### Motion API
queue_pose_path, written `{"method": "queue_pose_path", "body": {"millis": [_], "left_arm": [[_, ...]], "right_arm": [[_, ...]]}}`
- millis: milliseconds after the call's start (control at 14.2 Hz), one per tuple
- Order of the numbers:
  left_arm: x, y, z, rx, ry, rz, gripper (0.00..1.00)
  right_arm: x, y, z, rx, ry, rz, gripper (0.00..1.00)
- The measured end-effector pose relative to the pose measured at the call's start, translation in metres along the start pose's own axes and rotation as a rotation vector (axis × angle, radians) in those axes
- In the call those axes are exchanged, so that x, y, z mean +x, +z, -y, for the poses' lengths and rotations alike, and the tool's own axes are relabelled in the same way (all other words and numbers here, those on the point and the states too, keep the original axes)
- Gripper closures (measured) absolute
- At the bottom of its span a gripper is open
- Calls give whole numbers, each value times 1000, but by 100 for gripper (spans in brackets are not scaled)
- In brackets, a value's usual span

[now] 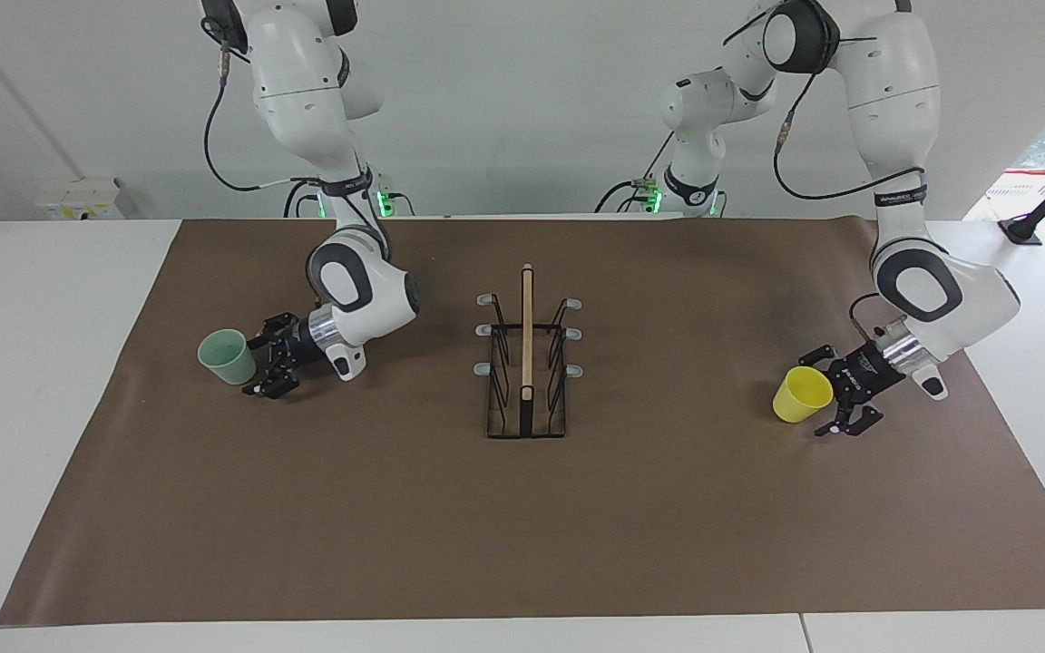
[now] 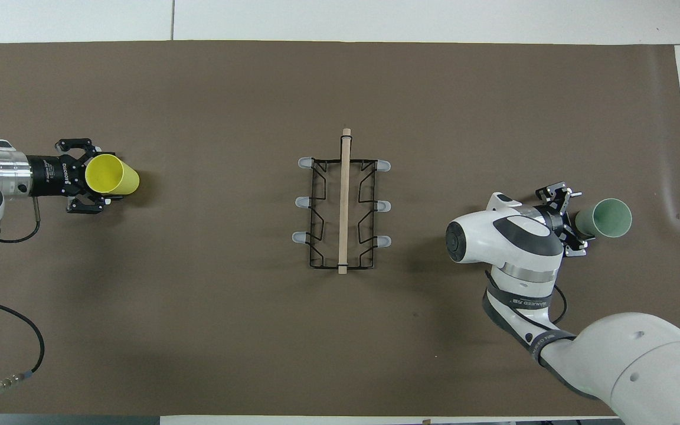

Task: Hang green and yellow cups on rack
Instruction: 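Lift the yellow cup with the left gripper while the right gripper lifts the green cup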

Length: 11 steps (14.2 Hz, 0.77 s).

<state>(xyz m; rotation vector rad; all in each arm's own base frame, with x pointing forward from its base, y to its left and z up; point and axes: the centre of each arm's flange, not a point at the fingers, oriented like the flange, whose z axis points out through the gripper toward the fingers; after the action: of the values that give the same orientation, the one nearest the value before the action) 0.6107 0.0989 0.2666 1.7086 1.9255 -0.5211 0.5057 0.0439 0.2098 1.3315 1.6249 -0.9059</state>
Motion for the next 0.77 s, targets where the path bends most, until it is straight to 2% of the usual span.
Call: {"method": "queue_pose_path", "body": {"millis": [351,421,492,562,632,702,773], "left_arm": [[-20,13,2,24,35,3,0],[-23,14,2,24,41,3,6],[-26,14,2,25,49,3,6],[-29,15,2,26,60,3,13],[-31,15,2,26,69,3,29],[-33,14,1,24,77,3,35],[-36,12,0,20,84,3,35]], "right_arm": [[-8,15,0,13,7,13,0],[-9,19,1,21,9,15,0],[-11,23,2,31,11,18,0],[-13,28,3,42,14,22,0],[-15,32,4,52,17,23,0],[-16,36,5,60,20,24,0],[-18,39,6,67,24,27,7]]}}
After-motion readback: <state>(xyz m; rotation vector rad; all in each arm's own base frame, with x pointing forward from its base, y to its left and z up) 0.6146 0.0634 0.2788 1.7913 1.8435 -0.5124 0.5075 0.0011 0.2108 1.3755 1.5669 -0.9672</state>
